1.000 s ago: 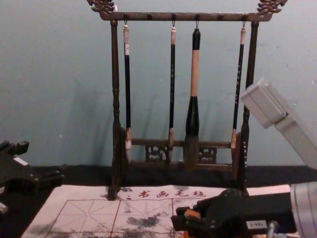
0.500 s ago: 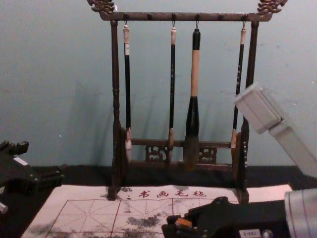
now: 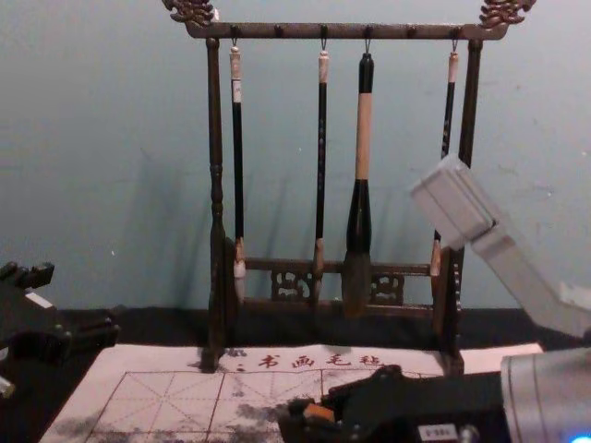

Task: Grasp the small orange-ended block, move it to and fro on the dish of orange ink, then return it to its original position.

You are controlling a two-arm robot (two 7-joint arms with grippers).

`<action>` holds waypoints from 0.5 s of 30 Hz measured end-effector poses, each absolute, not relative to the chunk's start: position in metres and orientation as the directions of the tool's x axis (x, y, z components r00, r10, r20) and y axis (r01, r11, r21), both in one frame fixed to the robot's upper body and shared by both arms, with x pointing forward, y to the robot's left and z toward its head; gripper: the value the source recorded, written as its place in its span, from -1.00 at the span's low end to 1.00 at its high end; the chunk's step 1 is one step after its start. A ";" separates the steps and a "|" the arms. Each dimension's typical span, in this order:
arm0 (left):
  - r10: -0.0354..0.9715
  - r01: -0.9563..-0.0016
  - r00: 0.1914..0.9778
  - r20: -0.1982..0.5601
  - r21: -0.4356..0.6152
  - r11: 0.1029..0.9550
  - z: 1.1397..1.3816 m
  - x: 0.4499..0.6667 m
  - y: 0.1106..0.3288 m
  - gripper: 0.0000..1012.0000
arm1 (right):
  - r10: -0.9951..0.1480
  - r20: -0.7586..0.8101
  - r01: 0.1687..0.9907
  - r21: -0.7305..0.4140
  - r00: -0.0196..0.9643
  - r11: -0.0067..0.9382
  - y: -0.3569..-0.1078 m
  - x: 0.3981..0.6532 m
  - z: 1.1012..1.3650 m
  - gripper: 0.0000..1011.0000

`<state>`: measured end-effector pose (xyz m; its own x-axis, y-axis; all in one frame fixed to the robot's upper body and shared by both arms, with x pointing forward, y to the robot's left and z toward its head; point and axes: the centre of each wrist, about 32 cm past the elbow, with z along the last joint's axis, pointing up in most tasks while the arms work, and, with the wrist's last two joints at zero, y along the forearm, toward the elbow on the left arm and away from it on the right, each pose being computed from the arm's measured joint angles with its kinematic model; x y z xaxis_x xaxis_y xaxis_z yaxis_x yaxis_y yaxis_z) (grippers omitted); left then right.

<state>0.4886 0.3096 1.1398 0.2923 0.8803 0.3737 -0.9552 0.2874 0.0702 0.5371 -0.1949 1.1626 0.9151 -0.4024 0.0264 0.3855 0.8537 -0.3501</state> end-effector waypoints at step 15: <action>0.880 -0.955 0.292 0.374 0.070 0.287 1.140 0.489 0.310 0.98 | -0.432 0.036 0.417 -0.348 0.901 0.840 -0.188 0.550 1.161 -0.77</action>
<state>0.4886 0.3097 1.1398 0.2923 0.8803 0.3737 -0.9552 0.2873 0.0703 0.5499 -0.1877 1.1606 0.9010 -0.4324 0.0355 0.4167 0.8397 -0.3482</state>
